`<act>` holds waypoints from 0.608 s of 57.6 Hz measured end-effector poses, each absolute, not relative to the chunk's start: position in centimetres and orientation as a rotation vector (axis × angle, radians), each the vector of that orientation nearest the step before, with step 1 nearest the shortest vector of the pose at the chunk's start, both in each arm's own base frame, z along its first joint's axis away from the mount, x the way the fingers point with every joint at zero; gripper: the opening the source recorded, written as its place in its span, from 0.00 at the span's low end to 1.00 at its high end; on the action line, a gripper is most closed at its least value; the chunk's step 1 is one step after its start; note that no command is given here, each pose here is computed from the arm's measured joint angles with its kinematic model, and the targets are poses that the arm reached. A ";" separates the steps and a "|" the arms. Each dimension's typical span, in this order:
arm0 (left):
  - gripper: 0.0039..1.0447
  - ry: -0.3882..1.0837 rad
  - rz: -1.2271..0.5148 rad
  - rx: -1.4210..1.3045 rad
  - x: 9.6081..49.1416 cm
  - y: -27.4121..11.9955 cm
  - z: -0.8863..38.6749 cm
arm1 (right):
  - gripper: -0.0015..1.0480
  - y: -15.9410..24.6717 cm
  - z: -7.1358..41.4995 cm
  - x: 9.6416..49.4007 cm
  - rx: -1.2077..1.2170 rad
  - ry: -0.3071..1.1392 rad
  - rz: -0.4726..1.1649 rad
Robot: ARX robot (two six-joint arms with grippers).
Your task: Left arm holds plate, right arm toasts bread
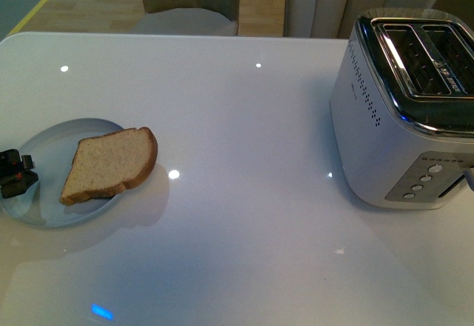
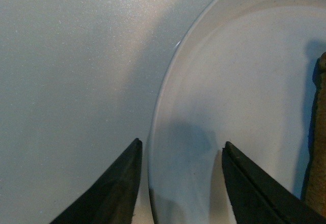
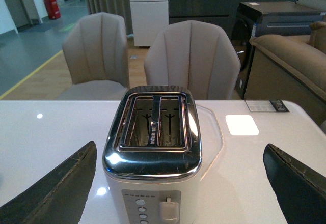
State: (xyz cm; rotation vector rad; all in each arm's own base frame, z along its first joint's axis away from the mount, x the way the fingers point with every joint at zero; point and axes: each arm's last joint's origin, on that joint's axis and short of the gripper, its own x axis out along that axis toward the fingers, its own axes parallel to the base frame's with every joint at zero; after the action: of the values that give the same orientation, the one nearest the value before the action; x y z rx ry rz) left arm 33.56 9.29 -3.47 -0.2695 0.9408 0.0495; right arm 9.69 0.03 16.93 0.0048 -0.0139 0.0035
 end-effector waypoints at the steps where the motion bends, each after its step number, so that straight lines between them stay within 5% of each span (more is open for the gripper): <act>1: 0.37 0.942 0.051 -0.270 33.6 9.3 -3.5 | 0.92 0.0 16.9 9.7 0.005 -0.014 0.003; 15: 0.04 0.950 0.066 -0.314 33.6 9.2 -3.5 | 0.92 0.0 16.9 9.7 0.005 -0.014 0.003; 35: 0.03 0.957 0.096 -0.464 32.5 9.4 -2.8 | 0.92 0.0 16.9 9.7 0.005 -0.014 0.003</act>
State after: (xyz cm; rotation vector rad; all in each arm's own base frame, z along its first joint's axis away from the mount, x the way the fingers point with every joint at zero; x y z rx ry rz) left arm 32.48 9.35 -2.80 -0.4638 0.9568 0.0964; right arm 9.69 0.03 16.93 0.0048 -0.0135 0.0035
